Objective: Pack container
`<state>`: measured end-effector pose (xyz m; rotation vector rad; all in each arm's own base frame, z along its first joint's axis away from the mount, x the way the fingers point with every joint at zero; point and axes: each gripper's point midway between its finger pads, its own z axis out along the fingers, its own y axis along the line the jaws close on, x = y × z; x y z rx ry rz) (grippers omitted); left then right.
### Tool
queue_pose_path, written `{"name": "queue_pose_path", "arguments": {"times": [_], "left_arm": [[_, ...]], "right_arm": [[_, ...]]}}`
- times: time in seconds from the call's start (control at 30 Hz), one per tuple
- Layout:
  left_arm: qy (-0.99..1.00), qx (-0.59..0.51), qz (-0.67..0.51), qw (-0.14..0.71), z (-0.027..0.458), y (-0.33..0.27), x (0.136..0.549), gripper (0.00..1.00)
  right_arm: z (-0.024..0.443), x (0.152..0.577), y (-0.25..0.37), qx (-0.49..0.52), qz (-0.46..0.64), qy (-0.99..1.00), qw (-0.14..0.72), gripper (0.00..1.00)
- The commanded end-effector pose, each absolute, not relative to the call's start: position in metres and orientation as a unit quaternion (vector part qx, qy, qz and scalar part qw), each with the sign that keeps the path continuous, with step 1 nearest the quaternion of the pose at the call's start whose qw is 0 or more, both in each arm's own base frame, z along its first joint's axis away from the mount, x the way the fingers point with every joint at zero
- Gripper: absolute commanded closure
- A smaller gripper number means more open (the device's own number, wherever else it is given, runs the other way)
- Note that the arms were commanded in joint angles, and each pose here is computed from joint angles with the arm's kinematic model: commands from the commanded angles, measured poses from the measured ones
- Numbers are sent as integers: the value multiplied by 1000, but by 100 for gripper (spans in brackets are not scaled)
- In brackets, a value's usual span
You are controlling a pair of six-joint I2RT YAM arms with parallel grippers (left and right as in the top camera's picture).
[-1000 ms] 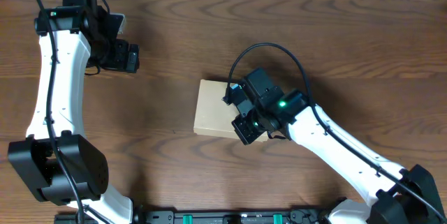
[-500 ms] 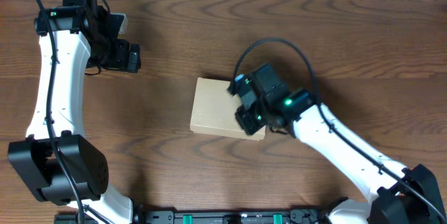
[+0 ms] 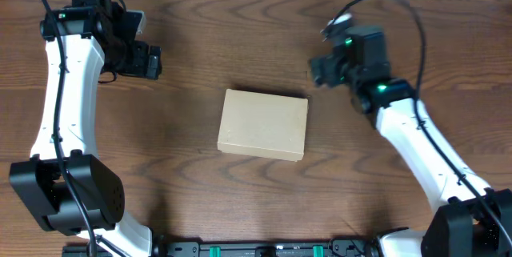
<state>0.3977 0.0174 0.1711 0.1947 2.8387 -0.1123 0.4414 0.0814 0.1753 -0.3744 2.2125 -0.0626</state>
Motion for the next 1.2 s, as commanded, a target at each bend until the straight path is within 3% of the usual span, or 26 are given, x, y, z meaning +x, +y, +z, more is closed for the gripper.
{"name": "queue_pose_path", "arguments": {"times": [0.0, 0.2, 0.4, 0.57, 0.7, 0.83, 1.17], "left_arm": [[984, 58, -39, 164, 177, 17, 401, 5], [969, 122, -61, 205, 197, -5, 403, 4], [954, 128, -63, 262, 217, -16, 356, 4], [932, 125, -71, 332, 215, -25, 303, 4], [919, 122, -88, 364, 204, -34, 266, 4], [914, 120, -96, 375, 179, -38, 233, 5], [888, 165, -89, 419, 186, -44, 229, 5]], "right_arm": [[183, 452, 36, -121, -67, 887, 441, 1], [170, 445, -4, -79, -27, 905, 417, 1], [148, 409, -18, -54, -32, 921, 384, 1], [136, 353, -18, -9, -24, 918, 396, 1], [129, 305, -8, 8, 8, 909, 418, 7], [107, 254, 0, 20, 26, 905, 425, 2], [102, 232, 1, 19, 25, 898, 439, 1]]}}
